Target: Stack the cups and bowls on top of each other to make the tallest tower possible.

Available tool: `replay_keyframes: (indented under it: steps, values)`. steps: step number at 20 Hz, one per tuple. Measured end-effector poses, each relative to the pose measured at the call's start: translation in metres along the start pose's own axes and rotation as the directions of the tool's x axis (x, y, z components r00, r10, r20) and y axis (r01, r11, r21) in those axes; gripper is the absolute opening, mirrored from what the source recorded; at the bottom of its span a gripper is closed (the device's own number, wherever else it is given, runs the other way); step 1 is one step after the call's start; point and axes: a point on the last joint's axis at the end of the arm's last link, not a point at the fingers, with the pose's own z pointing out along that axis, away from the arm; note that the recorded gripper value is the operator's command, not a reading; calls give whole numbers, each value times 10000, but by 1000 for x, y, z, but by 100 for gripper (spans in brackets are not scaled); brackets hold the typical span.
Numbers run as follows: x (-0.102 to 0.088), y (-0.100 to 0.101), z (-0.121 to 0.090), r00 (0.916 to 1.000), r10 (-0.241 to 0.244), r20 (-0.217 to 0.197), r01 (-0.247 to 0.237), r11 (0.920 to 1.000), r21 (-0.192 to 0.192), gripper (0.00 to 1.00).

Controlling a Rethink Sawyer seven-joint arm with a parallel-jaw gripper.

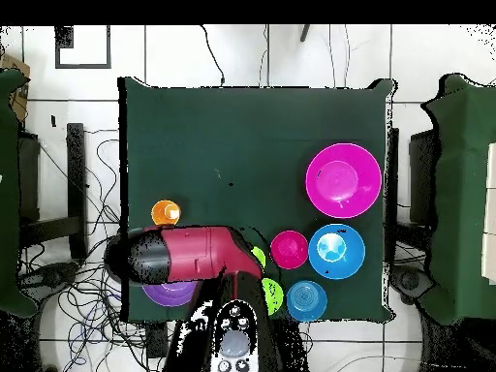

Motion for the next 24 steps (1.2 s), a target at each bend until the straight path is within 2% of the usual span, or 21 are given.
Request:
replay_keyframes:
  steps: [5, 10, 17, 24]
  values:
    - [-3, -17, 23, 9993, 177, -323, -179, 9998, -78, 100]
    - [-7, -47, 37, 9974, 549, -460, -559, 9982, -217, 100]
    - [-25, -88, 38, 9955, 946, -115, -949, 9951, -289, 100]
    - [-44, -105, 30, 9933, 1136, 224, -1124, 9925, -485, 100]
